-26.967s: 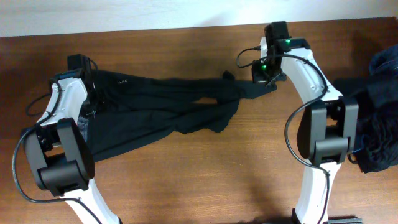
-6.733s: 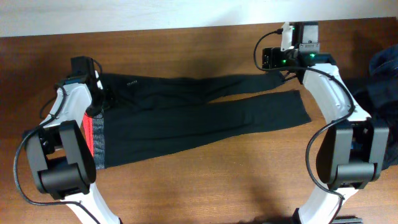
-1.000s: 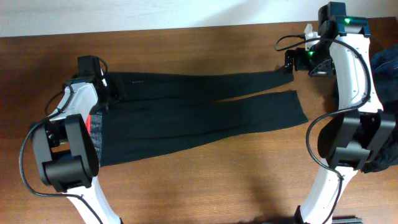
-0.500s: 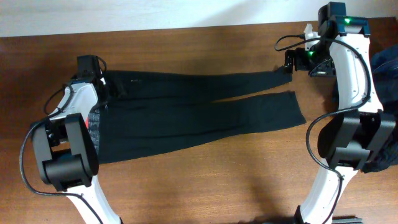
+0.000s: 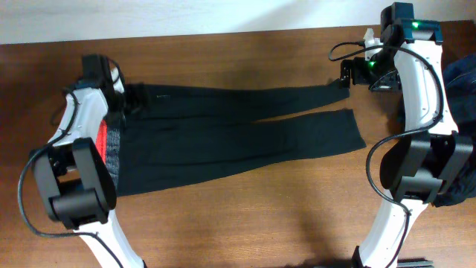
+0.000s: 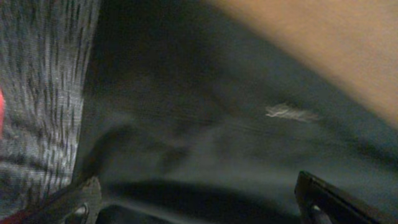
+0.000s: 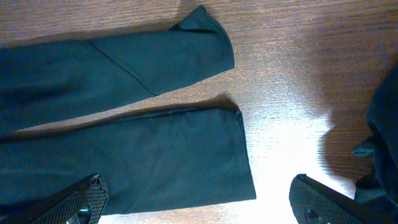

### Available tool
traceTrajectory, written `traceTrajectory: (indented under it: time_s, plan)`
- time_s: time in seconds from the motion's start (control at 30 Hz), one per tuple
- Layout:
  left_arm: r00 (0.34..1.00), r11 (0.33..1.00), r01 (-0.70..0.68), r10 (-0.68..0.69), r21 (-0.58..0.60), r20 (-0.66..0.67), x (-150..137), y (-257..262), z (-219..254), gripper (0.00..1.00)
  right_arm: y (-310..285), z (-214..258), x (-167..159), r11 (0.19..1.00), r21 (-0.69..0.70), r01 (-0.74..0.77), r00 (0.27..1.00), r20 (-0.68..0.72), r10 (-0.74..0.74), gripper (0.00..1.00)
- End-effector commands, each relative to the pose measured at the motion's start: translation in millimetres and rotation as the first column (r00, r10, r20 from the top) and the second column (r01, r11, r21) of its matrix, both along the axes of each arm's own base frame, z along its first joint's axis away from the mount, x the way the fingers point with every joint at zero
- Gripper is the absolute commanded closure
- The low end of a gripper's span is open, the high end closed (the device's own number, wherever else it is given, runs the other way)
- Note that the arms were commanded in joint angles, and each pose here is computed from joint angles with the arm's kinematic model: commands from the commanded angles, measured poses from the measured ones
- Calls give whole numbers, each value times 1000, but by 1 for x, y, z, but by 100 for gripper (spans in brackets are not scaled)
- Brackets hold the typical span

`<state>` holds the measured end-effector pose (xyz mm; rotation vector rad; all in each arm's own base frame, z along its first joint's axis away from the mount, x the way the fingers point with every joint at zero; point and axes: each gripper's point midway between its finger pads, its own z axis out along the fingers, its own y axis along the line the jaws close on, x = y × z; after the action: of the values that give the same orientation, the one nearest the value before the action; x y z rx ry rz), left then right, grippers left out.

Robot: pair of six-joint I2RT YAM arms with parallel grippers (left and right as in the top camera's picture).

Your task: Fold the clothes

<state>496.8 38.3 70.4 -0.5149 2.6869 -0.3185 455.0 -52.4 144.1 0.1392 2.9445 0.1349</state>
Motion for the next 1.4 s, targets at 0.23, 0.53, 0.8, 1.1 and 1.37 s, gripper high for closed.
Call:
traceTrajectory:
  time_s: [0.23,0.53,0.8,1.1,1.37]
  plan:
    - [942,967,-152,80,205,325,-24,33,207,1,2,5,1,1000,11,5,1000,14,-5,1]
    - [967,965,-144,91,219,237,-32,35,181,1,2,5,1,1000,11,5,1000,14,-5,1]
    - [971,966,-140,91,218,222,-31,35,175,1,2,5,1,1000,11,5,1000,14,-5,1]
    - [971,966,-140,91,218,222,-31,35,175,1,2,5,1,1000,11,5,1000,14,-5,1]
    - [971,966,-141,91,218,222,-31,35,175,1,2,5,1,1000,11,5,1000,14,-5,1]
